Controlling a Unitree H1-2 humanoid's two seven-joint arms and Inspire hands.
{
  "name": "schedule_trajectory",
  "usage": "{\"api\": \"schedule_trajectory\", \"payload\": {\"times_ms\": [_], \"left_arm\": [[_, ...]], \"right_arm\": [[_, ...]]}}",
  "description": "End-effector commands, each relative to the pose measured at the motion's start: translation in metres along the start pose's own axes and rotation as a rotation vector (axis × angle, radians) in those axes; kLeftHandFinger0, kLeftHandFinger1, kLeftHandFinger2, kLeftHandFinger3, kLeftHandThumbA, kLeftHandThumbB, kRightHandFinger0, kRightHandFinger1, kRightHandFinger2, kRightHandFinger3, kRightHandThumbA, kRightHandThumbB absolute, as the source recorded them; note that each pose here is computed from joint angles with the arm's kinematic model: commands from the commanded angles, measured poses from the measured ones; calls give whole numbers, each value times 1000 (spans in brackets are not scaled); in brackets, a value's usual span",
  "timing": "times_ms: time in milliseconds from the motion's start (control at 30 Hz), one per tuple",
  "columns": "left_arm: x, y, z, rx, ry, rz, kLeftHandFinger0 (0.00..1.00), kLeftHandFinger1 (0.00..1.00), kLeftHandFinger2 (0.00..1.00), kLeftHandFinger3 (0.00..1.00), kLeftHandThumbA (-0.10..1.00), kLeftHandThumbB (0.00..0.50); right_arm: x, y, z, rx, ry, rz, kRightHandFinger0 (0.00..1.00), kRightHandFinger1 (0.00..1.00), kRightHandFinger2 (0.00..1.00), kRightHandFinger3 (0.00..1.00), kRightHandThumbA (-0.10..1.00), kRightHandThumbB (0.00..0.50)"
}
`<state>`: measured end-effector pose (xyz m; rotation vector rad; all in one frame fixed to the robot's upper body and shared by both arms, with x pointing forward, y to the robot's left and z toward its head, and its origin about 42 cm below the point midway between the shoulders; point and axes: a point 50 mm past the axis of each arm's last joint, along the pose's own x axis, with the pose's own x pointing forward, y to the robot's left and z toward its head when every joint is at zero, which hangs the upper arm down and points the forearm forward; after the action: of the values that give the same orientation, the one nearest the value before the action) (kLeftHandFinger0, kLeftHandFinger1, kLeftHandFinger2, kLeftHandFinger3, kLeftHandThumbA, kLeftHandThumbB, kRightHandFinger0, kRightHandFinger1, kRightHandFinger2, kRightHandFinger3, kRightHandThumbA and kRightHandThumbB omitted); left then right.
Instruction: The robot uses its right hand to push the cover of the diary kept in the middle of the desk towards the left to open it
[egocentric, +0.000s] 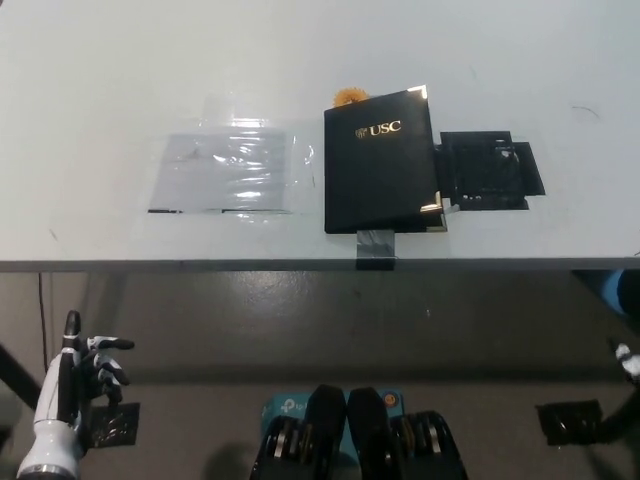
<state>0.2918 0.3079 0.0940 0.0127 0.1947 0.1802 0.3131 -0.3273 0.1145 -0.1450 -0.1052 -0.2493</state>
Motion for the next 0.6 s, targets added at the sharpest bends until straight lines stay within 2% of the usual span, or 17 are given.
{"api": "schedule_trajectory", "payload": {"times_ms": [0, 33, 133, 200, 233, 267, 367, 467, 567], "left_arm": [[-1, 3, 7, 19, -19, 11, 126, 149, 198, 431, 1000, 386], [-1, 2, 8, 12, -25, 9, 123, 141, 193, 438, 1000, 365], [-1, 3, 7, 19, -13, 20, 138, 140, 185, 435, 1000, 385], [-1, 1, 8, -3, -8, 18, 153, 139, 182, 438, 1000, 390], [-1, 0, 9, 18, -14, 8, 125, 135, 183, 425, 1000, 381], [-1, 0, 9, 18, -14, 8, 121, 135, 183, 424, 1000, 380], [0, 1, 8, -4, -27, 0, 95, 134, 192, 396, 1000, 426], [1, 1, 7, 0, -30, -1, 111, 147, 212, 404, 1000, 425], [0, 1, 7, 2, -34, -4, 114, 158, 227, 396, 1000, 424]], "right_arm": [[29, 15, 53, 6, -156, 100, 709, 804, 880, 958, 858, 156], [40, 30, 77, 19, -211, 137, 704, 803, 879, 954, 856, 151], [50, 44, 102, 26, -263, 187, 739, 826, 896, 968, 871, 146], [57, 55, 123, 26, -303, 206, 760, 836, 895, 985, 864, 99], [67, 66, 141, 40, -354, 236, 753, 829, 885, 985, 890, 133], [67, 66, 142, 40, -353, 236, 752, 828, 883, 985, 897, 134], [79, 83, 175, 70, -418, 275, 724, 799, 849, 955, 928, 178], [88, 94, 188, 86, -415, 285, 692, 782, 823, 935, 908, 158], [95, 103, 190, 115, -398, 301, 705, 794, 834, 946, 892, 157]]}}
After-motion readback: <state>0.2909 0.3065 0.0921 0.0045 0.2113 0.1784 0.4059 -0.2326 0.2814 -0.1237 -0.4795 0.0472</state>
